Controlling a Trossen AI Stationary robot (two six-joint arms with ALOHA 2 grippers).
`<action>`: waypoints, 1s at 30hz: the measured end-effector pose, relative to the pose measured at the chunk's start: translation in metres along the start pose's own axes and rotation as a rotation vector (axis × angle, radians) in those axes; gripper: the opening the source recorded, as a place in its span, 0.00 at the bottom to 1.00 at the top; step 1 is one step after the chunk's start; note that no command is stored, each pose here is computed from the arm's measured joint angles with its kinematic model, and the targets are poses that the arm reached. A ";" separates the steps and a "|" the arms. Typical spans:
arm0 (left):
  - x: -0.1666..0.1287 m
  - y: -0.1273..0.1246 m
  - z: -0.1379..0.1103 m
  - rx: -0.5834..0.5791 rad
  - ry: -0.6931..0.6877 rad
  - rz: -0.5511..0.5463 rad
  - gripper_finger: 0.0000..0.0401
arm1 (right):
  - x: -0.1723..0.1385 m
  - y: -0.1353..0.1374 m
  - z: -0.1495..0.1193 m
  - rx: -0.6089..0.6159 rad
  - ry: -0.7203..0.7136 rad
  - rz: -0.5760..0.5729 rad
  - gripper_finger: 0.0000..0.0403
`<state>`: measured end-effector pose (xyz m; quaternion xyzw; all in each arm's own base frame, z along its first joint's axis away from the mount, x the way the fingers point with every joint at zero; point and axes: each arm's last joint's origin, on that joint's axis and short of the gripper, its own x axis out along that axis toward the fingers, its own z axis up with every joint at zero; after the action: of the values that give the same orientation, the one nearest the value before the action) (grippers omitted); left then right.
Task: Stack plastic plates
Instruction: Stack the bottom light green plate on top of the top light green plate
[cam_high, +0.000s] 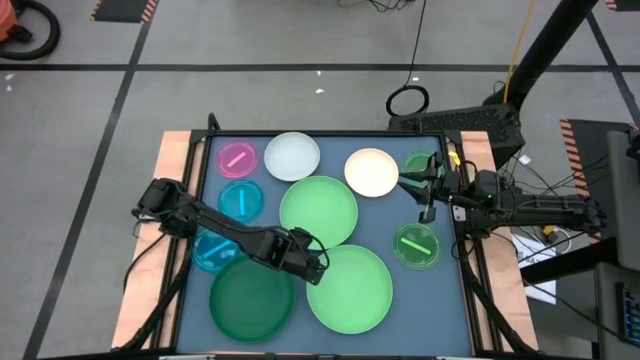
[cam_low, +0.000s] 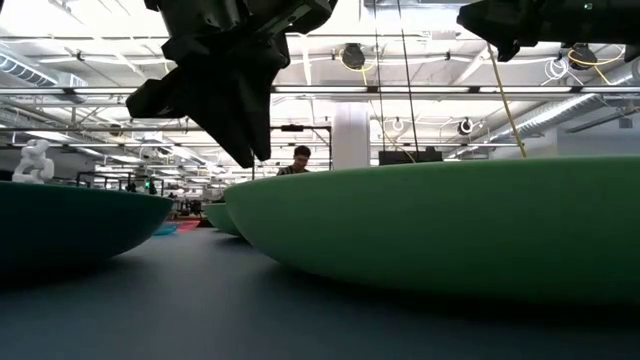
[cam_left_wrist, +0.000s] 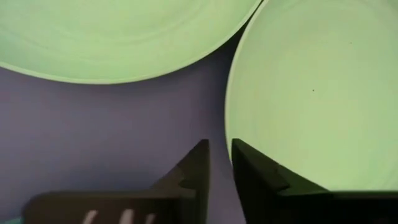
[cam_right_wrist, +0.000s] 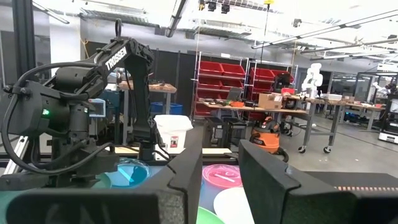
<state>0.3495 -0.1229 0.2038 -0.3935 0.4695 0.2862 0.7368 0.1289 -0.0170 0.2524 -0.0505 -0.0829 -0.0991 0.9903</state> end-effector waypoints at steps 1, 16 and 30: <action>0.000 0.000 0.000 0.000 -0.001 0.000 0.24 | 0.000 0.000 0.000 0.000 0.000 0.000 0.24; 0.024 -0.002 -0.002 0.012 -0.019 0.025 0.33 | 0.000 0.000 -0.001 -0.001 0.011 0.001 0.24; 0.024 -0.002 -0.001 0.041 -0.039 0.027 0.33 | 0.000 0.000 -0.001 -0.004 0.012 0.001 0.24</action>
<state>0.3600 -0.1233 0.1824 -0.3661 0.4663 0.2941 0.7497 0.1291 -0.0170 0.2514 -0.0519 -0.0765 -0.0991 0.9908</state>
